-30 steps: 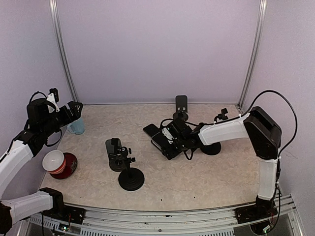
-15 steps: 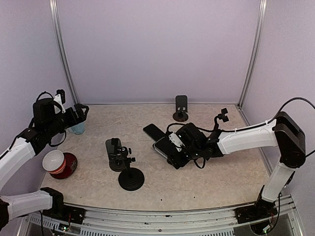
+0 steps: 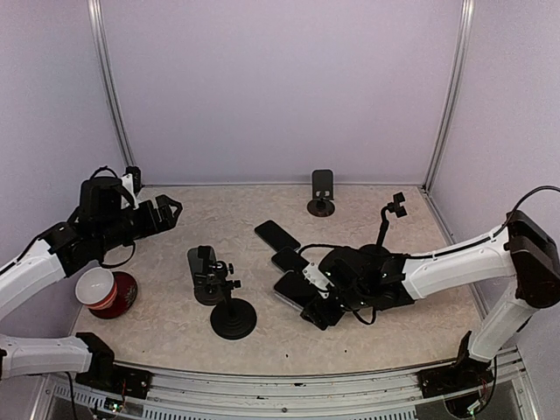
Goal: Place the phone on the phone stand
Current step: Pick up the phone, then pick up the phone stand from the center of the board, then place the phone stand at the corner of the board, then place the phone at the center of the board, then pick up the phone.
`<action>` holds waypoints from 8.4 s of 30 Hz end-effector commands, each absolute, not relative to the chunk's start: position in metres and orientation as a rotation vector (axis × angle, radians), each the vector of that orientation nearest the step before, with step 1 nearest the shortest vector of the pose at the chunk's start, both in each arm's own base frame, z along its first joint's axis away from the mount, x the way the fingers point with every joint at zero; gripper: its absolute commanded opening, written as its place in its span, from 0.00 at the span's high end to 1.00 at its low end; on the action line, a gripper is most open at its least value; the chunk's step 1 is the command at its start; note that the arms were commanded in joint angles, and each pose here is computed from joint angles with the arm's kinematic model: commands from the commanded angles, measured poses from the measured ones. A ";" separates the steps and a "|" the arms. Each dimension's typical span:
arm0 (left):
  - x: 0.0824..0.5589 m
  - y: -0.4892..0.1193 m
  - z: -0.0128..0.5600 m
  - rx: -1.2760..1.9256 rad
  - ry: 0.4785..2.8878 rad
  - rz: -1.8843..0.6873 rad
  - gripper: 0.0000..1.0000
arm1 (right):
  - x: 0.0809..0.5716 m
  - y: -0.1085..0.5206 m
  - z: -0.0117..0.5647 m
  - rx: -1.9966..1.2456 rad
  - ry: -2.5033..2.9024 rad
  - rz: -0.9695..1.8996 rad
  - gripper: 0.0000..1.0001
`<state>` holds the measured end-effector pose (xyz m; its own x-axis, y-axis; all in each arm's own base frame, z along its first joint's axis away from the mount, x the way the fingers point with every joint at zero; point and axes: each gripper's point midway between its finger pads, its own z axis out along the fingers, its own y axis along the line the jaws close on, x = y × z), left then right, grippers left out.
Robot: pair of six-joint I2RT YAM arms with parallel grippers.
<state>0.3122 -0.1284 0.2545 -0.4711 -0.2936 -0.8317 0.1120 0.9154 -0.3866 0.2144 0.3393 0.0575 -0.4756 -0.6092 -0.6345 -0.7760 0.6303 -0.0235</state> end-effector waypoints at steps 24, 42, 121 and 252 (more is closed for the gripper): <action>0.299 -0.190 0.138 -0.163 2.301 -0.331 0.01 | 0.215 0.335 0.111 -0.894 2.104 0.471 0.55; 0.306 -0.192 0.120 -0.161 2.321 -0.282 0.07 | 0.217 0.335 0.108 -0.895 2.112 0.455 0.55; 0.519 -0.218 0.205 0.295 2.047 -0.448 0.41 | 0.195 0.312 0.095 -0.872 2.166 0.493 0.55; 0.327 -0.139 0.236 0.114 2.040 -0.509 0.01 | 0.218 0.411 0.076 -1.239 2.337 0.239 0.00</action>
